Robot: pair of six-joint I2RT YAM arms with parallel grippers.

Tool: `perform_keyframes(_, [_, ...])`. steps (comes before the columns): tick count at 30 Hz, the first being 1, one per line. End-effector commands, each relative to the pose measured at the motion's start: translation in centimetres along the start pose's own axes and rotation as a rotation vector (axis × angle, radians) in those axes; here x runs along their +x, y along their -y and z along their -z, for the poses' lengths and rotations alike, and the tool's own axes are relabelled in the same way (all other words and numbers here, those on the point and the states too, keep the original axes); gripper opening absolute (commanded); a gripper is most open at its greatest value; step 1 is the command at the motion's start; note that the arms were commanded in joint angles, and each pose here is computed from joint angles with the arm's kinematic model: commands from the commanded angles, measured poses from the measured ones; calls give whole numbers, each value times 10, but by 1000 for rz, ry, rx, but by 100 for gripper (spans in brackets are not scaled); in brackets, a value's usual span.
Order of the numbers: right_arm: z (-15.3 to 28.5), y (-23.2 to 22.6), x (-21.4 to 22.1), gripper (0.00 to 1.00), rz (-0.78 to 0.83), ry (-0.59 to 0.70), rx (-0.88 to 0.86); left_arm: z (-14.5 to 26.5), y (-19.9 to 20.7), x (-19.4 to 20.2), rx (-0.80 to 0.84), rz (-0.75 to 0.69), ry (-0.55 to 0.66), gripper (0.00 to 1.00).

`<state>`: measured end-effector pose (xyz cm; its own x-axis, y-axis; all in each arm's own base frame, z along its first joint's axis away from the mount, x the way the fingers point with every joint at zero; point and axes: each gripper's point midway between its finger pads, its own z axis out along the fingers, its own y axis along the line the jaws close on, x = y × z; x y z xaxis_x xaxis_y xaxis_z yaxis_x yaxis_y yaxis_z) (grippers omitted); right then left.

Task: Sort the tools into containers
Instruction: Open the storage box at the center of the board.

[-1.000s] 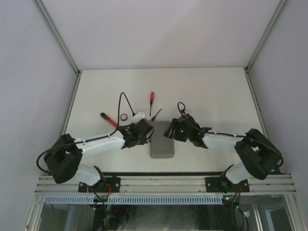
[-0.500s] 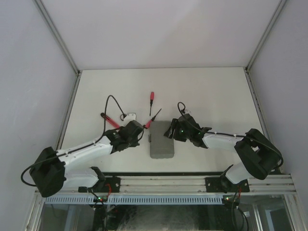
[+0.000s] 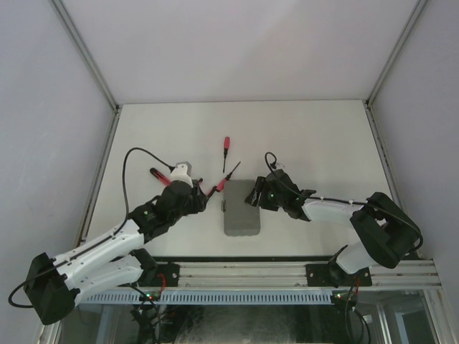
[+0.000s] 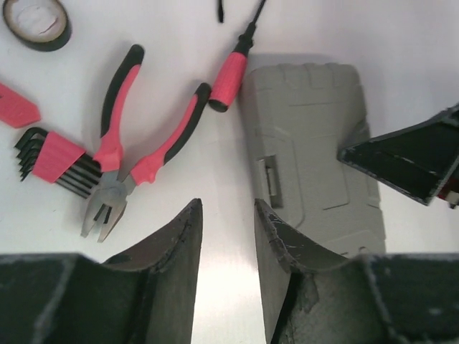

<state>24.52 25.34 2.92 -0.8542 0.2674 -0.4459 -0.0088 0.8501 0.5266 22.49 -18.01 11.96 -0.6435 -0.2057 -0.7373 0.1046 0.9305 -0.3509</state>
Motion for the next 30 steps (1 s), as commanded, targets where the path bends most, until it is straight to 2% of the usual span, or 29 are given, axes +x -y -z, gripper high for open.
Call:
perform_keyframes(1, [12,92,51,56,87,-167,313,2,21,-20,138,20,98,41])
perform_keyframes(8, [13,92,53,57,91,-171,313,-2,22,-23,153,32,114,50])
perform_keyframes(16, [12,90,55,57,91,-177,309,-18,27,-7,156,17,34,56])
perform_keyframes(30, [10,92,59,57,96,-190,315,-46,42,27,200,11,-122,43])
